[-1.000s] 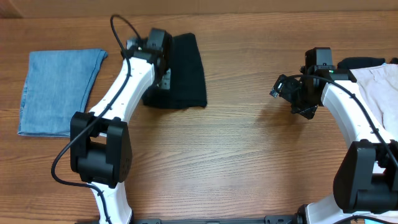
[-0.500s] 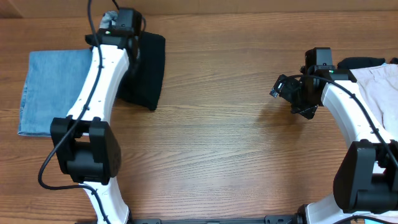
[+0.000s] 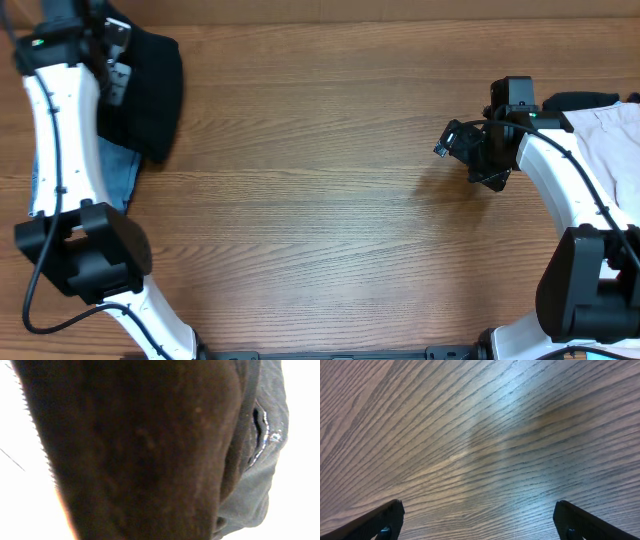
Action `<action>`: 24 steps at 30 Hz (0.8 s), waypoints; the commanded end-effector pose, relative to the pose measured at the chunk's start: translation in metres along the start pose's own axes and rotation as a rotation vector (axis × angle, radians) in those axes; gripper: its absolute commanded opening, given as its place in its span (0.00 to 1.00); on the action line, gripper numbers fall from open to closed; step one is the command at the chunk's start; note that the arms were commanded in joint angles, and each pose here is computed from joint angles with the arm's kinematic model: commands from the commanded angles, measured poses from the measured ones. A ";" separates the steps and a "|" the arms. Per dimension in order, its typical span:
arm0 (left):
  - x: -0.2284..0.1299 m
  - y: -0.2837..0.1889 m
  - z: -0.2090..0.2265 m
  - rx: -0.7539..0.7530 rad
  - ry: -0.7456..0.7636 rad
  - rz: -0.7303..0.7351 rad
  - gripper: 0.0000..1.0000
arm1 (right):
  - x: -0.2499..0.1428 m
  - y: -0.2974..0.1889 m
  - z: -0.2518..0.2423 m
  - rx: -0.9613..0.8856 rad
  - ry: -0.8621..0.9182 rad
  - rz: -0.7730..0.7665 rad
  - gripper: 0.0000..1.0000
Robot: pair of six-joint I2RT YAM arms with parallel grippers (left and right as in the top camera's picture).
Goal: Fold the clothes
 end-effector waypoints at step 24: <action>-0.079 0.006 0.118 -0.391 -1.380 -0.423 0.04 | 0.003 -0.008 0.003 0.015 -0.010 -0.027 1.00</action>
Point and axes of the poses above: each gripper's point midway between its finger pads, its own y axis out along the fingers, its own z axis along the line the jaws close on, x = y × z, the point moved 6 cm from there along -y, back along the fingers, and after that the axes turned 14 degrees about y, right-handed, at the moved point
